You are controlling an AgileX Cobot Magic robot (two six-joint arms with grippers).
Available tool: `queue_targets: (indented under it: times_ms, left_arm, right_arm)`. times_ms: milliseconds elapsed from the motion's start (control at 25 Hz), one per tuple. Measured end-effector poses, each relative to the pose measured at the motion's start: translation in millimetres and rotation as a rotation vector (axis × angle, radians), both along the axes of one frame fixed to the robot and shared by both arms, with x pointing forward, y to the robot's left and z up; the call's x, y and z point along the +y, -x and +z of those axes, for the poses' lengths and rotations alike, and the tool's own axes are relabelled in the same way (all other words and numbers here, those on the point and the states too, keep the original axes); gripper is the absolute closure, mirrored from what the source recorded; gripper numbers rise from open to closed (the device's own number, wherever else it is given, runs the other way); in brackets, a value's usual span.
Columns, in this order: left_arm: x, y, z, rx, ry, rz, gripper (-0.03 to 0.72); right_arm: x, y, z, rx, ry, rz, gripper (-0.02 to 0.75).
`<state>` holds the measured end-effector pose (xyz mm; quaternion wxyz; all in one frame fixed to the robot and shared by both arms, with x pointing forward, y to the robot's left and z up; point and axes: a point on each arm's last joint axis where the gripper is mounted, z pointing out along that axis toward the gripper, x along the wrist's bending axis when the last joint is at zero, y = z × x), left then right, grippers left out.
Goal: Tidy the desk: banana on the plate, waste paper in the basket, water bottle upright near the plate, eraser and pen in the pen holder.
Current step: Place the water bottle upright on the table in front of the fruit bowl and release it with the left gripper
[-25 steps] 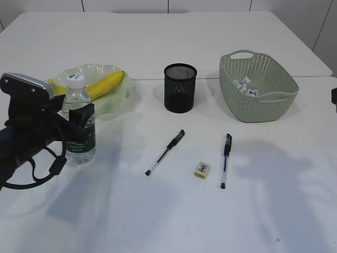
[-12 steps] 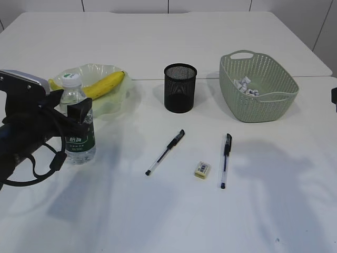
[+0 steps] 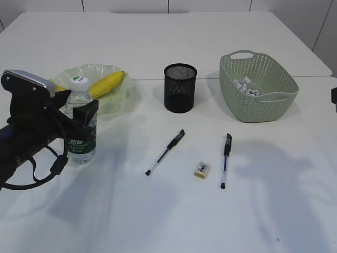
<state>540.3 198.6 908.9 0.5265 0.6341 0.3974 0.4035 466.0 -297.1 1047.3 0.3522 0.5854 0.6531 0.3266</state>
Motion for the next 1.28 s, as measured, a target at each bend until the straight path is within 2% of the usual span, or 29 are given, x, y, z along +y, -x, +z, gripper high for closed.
queue_targets:
  times_ms: [800, 1080, 1280]
  left_arm:
    - [4, 5, -2, 0.017, 0.005, 0.025, 0.171]
    - [6, 6, 27, -0.067, 0.040, 0.041, 0.171]
    - [7, 11, 46, -0.085, 0.046, 0.041, 0.171]
  right_arm:
    - [0, 0, 0, 0.000, 0.001, 0.000, 0.436]
    - [0, 0, 1, -0.007, 0.001, 0.000, 0.436]
    - [0, -1, 1, -0.016, 0.001, -0.001, 0.436]
